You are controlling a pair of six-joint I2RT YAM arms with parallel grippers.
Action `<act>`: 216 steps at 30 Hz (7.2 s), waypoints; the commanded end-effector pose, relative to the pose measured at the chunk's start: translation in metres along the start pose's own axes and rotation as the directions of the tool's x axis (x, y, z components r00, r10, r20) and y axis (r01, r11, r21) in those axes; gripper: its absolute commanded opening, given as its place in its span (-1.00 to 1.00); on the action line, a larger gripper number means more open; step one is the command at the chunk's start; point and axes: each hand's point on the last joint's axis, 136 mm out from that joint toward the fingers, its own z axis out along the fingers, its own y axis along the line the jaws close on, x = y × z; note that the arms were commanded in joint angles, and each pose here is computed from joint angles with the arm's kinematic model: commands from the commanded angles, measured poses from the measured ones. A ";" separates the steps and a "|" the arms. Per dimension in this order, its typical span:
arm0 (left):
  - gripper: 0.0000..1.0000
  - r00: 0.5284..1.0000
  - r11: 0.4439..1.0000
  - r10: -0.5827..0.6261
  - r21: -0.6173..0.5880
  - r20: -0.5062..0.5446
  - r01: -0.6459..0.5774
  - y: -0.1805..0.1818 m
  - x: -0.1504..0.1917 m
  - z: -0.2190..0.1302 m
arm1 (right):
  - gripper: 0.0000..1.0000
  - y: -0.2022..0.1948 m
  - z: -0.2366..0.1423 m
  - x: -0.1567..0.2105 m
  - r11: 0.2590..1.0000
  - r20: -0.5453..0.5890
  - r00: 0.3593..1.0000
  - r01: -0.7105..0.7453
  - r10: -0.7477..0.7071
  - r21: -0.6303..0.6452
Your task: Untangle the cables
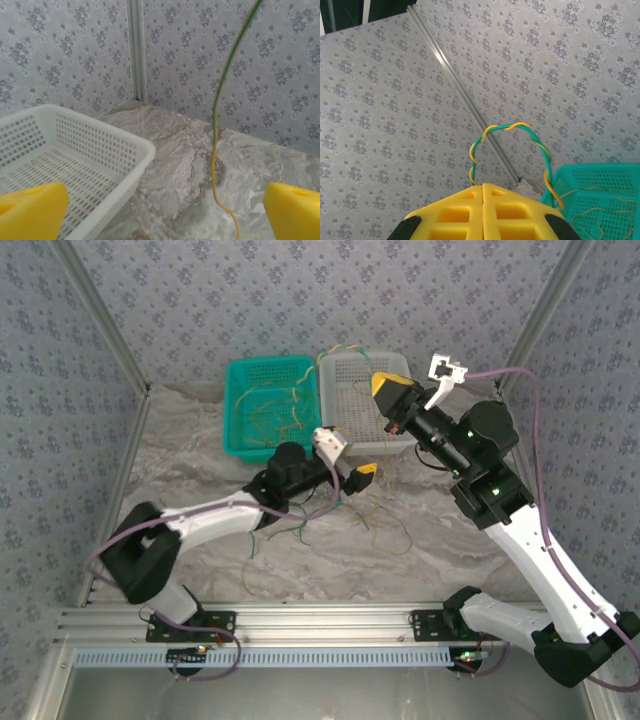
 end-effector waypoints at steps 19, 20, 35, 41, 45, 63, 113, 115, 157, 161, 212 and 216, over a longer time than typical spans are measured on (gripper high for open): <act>-1.00 0.967 0.997 -0.081 0.031 0.241 0.076 0.010 -0.069 0.001 | -1.00 -0.036 -0.037 -0.025 0.976 0.115 0.991 0.047 -0.073 0.215; -1.00 0.968 0.997 -0.077 0.031 0.240 0.072 0.009 -0.074 -0.004 | -1.00 -0.041 -0.040 -0.027 0.969 0.116 0.989 0.057 -0.087 0.242; -1.00 0.926 0.999 0.013 0.031 0.378 -0.027 -0.011 -0.188 -0.111 | -1.00 -0.131 -0.065 -0.035 0.850 0.066 0.990 0.069 -0.121 0.522; -1.00 0.912 0.995 0.015 -0.100 0.409 0.028 0.020 -0.203 -0.157 | -1.00 -0.161 -0.077 -0.028 0.809 0.053 0.994 0.046 -0.095 0.586; -1.00 0.919 0.954 0.071 -0.297 0.389 0.052 0.056 -0.190 -0.188 | -1.00 -0.180 -0.086 -0.017 0.784 0.036 0.998 0.025 -0.061 0.621; -1.00 0.919 0.537 0.046 -0.786 0.391 0.307 0.236 -0.159 -0.326 | -1.00 -0.245 -0.171 -0.016 0.490 0.133 0.991 -0.110 -0.013 0.865; -1.00 0.841 0.895 0.149 -0.433 0.521 0.110 0.265 -0.420 -0.198 | -1.00 -0.235 -0.171 -0.027 0.569 0.200 0.980 -0.162 -0.005 0.807; -1.00 0.812 0.897 0.173 -0.429 0.557 0.103 0.265 -0.431 -0.199 | -1.00 -0.236 -0.170 -0.025 0.566 0.194 0.981 -0.159 -0.001 0.809; -1.00 0.529 0.595 -0.698 -0.802 -0.482 0.054 0.312 0.090 -0.102 | -1.00 -0.220 -0.156 -0.020 0.634 0.157 0.988 -0.125 0.005 0.763; -0.98 0.548 0.569 -0.710 -0.819 -0.443 0.075 0.322 0.104 -0.096 | -1.00 -0.210 -0.141 -0.024 0.687 0.119 0.993 -0.079 -0.011 0.722; 0.73 0.880 0.668 -0.438 -0.722 -0.186 0.180 0.108 0.063 -0.211 | -1.00 -0.372 0.155 0.029 0.297 -0.239 0.829 0.427 -0.505 0.854; 0.74 0.886 0.665 -0.429 -0.725 -0.177 0.177 0.109 0.062 -0.210 | -1.00 -0.383 0.153 0.068 0.264 -0.326 0.832 0.472 -0.448 0.841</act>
